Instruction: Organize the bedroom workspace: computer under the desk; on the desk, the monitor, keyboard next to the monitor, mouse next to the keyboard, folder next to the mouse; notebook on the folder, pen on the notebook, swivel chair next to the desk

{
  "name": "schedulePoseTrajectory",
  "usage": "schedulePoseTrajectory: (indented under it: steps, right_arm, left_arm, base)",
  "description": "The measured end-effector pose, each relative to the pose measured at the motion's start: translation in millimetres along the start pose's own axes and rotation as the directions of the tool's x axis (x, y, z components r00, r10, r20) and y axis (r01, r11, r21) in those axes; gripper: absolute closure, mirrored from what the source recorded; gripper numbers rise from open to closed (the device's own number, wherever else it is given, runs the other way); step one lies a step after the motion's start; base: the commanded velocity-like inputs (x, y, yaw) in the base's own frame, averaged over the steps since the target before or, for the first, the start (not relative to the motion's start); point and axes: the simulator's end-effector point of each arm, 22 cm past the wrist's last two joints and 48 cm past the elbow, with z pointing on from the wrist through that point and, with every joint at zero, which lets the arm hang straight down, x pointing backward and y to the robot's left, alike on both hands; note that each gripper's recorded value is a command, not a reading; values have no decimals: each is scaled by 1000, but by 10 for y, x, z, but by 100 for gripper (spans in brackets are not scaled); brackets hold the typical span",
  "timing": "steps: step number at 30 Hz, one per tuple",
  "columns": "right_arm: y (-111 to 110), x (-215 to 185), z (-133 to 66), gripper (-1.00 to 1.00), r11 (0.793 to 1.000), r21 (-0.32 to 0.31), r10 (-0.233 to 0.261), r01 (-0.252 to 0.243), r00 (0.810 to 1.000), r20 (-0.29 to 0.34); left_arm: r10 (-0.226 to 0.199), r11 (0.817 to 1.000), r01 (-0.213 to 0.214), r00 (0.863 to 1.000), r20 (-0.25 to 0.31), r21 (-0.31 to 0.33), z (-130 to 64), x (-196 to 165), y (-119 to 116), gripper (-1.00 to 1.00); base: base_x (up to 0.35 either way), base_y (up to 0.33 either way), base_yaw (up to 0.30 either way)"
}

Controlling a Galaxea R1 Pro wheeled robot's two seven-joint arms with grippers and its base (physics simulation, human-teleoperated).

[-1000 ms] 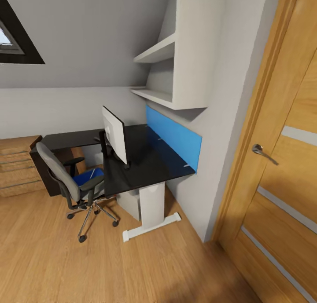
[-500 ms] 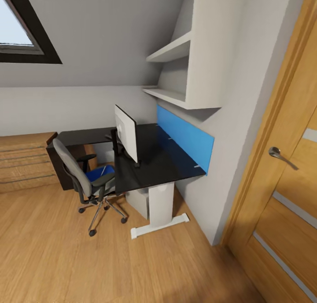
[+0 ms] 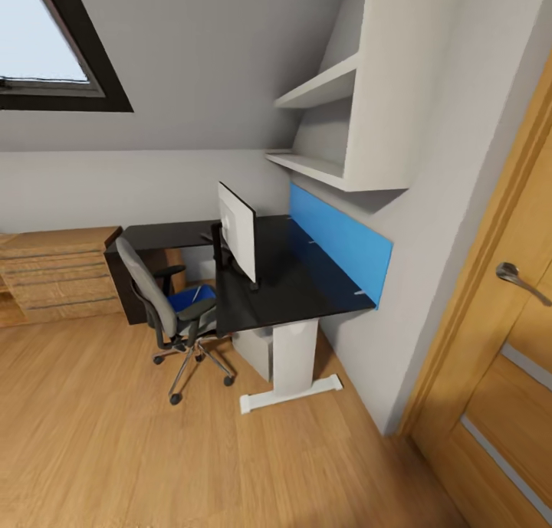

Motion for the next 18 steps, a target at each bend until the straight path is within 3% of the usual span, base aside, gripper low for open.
schedulePoseTrajectory:
  steps: [12, 18]
  right_arm:
    - [1, -1, 0, -100, 1000, 0, 0, 0, 1000, 0]
    - [7, -1, 0, -100, 1000, -2, -2, 2, 1000, 1]
  left_arm:
    - [0, 1000, 0, 1000, 0, 0, 0, -1, -3, -100]
    - [0, 1000, 0, 1000, 0, 1, 0, 1, -5, -100]
  base:
    - [0, 0, 259]
    - [0, 0, 131]
